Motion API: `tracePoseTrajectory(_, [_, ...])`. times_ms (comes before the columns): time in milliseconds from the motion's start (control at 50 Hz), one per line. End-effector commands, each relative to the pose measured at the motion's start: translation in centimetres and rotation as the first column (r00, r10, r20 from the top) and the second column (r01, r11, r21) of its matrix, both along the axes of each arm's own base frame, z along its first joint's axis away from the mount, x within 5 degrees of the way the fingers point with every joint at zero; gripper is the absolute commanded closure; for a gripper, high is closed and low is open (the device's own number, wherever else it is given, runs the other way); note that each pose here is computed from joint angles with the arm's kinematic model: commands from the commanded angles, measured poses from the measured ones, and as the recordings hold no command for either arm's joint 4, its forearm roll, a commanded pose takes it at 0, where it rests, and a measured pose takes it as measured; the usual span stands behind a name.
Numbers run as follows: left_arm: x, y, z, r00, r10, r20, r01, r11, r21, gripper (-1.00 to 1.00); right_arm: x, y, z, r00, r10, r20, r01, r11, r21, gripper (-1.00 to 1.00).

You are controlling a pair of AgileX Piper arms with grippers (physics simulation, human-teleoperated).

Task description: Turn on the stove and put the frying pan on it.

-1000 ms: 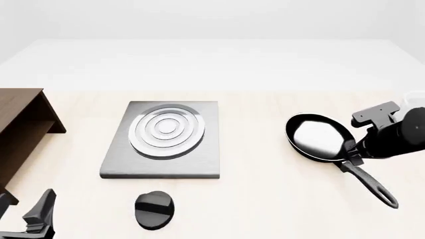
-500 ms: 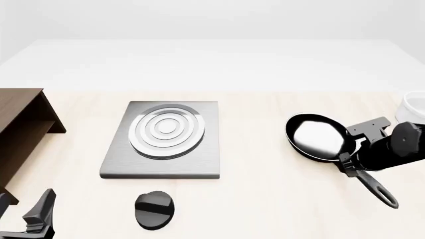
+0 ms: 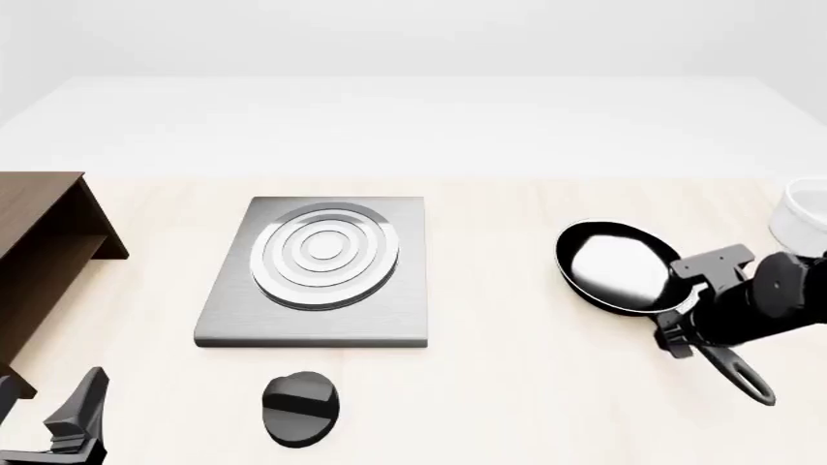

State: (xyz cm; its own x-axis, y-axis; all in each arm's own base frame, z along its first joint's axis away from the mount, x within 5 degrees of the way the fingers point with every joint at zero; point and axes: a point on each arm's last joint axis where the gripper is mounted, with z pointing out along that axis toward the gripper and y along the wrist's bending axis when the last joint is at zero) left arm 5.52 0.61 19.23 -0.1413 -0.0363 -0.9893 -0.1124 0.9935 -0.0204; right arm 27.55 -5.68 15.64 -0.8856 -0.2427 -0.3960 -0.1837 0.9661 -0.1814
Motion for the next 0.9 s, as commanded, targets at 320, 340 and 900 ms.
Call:
tracePoseTrajectory(320, [0.0,0.0,0.0,1.0,-0.001,0.001,0.001,1.0,0.0,-1.0,-0.2,-0.4,-1.7,0.999,-0.025,-0.034,0.025,1.0,0.011,-1.0])
tracePoseTrajectory(340, [0.0,0.0,0.0,1.0,0.0,0.002,0.0,1.0,0.0,-1.0,-0.2,-0.5,-1.7,0.999,-0.025,-0.034,0.025,1.0,0.01,-1.0])
tracePoseTrajectory(900, [0.0,0.0,0.0,1.0,-0.003,0.003,0.003,1.0,0.001,-1.0,-1.1,2.3,3.4,0.999,0.005,0.036,-0.006,1.0,0.031,1.0])
